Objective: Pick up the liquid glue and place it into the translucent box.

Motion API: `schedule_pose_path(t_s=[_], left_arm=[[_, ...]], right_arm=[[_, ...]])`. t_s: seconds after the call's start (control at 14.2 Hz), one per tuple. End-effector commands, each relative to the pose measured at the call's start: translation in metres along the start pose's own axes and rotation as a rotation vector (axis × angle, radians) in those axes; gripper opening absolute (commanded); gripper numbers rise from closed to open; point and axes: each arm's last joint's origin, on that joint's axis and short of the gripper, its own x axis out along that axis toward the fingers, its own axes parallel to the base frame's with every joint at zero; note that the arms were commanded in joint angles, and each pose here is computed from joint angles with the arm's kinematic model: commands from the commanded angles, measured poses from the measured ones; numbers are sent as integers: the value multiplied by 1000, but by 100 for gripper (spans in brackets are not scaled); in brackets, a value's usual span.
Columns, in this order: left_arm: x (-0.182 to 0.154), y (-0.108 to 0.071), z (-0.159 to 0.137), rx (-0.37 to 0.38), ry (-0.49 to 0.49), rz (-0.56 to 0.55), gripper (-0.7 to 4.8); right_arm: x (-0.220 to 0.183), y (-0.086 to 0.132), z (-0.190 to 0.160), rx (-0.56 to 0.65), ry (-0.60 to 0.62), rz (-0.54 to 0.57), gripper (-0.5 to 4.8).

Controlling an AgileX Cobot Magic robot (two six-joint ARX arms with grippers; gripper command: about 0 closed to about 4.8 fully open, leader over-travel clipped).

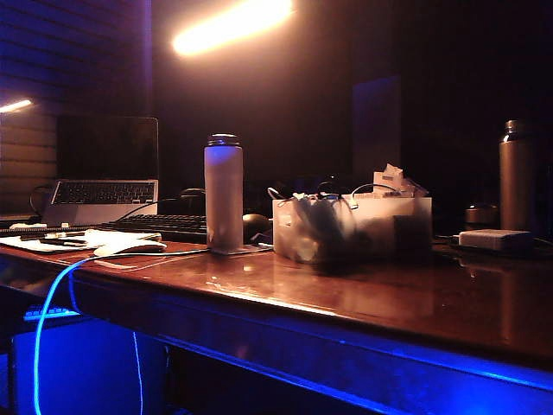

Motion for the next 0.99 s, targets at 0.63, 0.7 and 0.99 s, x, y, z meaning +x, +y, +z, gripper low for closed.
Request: schedule_pose_path(t_s=[0.63, 0.7, 0.99], left_arm=[[1, -3, -4, 12, 39, 63, -5], [1, -3, -4, 12, 39, 63, -5], [1, -3, -4, 12, 39, 63, -5]], right_arm=[[0, 0, 0, 4, -2, -1, 0], [0, 0, 0, 4, -2, -1, 0], [0, 0, 0, 4, -2, -1, 0]])
